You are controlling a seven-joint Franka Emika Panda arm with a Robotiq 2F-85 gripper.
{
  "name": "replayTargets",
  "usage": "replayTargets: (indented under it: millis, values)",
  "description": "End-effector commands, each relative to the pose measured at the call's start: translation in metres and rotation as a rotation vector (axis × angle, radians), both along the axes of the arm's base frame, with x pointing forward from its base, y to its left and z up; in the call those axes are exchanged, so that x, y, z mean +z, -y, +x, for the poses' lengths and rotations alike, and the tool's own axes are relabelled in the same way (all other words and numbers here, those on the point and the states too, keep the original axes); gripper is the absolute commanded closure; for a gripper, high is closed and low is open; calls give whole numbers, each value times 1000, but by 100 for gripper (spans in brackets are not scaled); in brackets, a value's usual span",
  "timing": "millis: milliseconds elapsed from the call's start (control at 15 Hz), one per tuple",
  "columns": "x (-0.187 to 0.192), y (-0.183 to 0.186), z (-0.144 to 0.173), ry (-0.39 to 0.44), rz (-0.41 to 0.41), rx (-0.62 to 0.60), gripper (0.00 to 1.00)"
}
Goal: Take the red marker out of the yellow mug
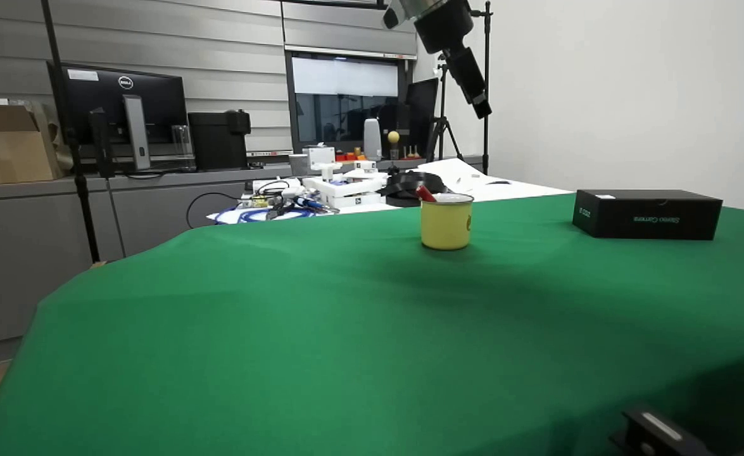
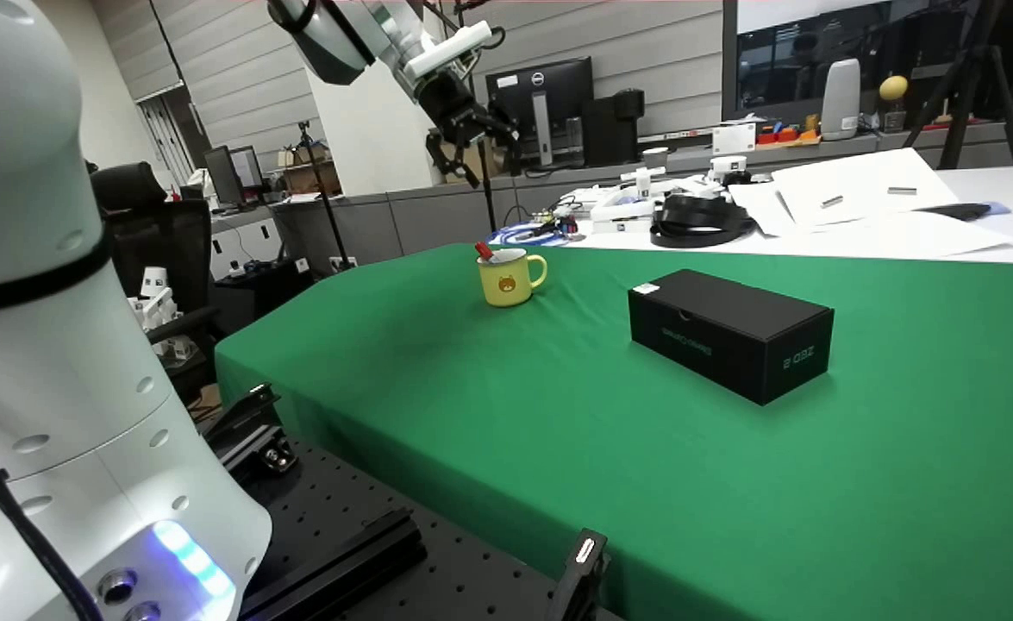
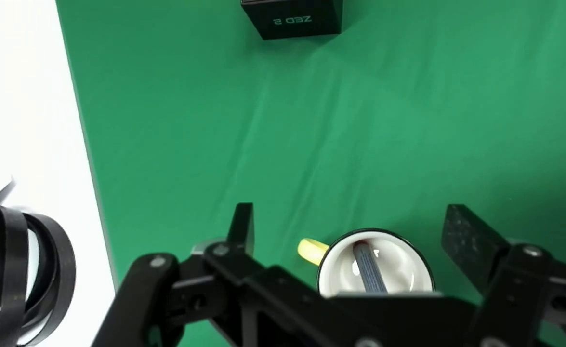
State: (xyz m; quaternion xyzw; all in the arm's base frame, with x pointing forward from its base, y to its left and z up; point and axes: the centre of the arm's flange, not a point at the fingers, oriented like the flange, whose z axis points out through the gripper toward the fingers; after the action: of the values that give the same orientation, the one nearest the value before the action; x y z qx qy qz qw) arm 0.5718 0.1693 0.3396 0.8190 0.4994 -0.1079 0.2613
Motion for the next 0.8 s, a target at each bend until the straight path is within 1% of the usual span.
replayTargets:
  millis: [0,200,733]
  values:
    - [-22,-23,22,-15,-2,20,0]
    - [-43,-38,25,-42,0,39,0]
    - [-81,-58,33,-59,34,88,0]
